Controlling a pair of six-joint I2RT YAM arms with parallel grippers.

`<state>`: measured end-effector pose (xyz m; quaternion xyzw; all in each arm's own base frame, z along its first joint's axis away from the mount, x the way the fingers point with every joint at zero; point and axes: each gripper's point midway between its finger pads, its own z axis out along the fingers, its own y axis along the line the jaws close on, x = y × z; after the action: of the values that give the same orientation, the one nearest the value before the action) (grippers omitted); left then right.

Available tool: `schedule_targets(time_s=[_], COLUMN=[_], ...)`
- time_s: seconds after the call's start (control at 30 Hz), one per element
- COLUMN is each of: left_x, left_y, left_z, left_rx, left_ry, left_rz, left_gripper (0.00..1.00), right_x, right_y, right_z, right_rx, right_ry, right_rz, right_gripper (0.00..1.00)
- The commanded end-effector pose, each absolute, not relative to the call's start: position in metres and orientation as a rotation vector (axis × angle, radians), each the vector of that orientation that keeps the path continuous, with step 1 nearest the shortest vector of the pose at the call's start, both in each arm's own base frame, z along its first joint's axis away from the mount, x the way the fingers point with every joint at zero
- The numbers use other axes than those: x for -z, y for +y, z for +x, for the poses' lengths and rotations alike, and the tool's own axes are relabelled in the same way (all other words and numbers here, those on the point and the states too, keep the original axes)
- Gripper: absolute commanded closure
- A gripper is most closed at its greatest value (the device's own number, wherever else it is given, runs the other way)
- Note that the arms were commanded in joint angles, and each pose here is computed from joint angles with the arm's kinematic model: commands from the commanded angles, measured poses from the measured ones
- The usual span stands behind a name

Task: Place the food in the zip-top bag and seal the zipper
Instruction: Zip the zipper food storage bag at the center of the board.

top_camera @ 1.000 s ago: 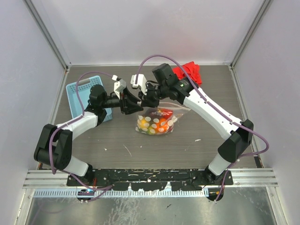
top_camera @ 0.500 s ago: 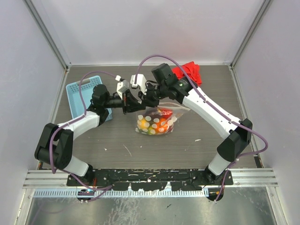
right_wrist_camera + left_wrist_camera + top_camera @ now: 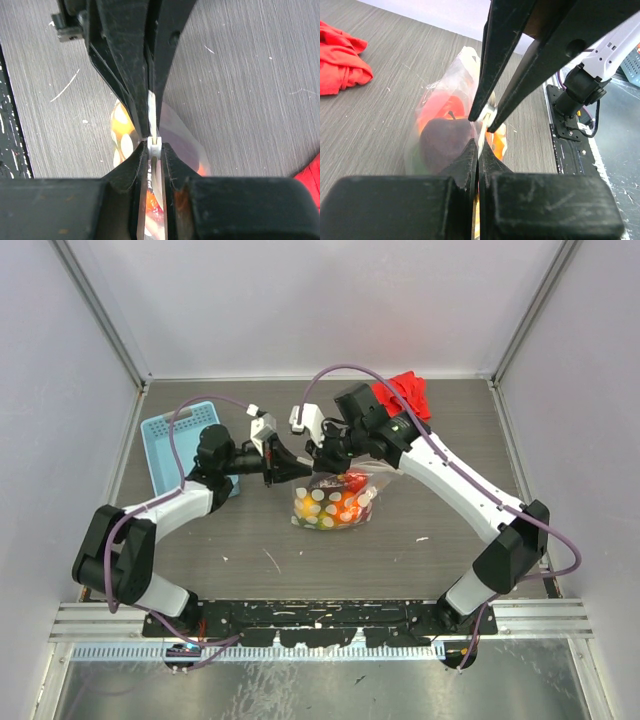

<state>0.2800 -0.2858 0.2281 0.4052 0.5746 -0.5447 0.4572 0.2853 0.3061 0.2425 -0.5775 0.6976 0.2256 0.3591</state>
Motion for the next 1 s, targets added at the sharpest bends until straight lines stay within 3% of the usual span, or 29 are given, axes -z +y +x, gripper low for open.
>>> schedule_targets(time_s=[0.0, 0.27, 0.97], left_x=[-0.262, -0.262, -0.251], left_y=[-0.280, -0.269, -0.202], left_z=[0.282, 0.292, 0.370], left_rx=[1.255, 1.200, 0.912], left_ry=[1.279, 1.303, 1.554], left_rz=[1.005, 0.948, 0.477], left_gripper=[1.00, 1.00, 1.00], right_x=[-0.245, -0.249, -0.243], right_y=[0.276, 0.251, 0.216], right_z=[0.286, 0.294, 0.301], right_rx=[-0.500, -0.453, -0.315], right_ry=[1.874, 1.907, 2.075], right_rz=[-1.430, -1.357, -1.051], right_gripper=[1.00, 1.00, 0.99])
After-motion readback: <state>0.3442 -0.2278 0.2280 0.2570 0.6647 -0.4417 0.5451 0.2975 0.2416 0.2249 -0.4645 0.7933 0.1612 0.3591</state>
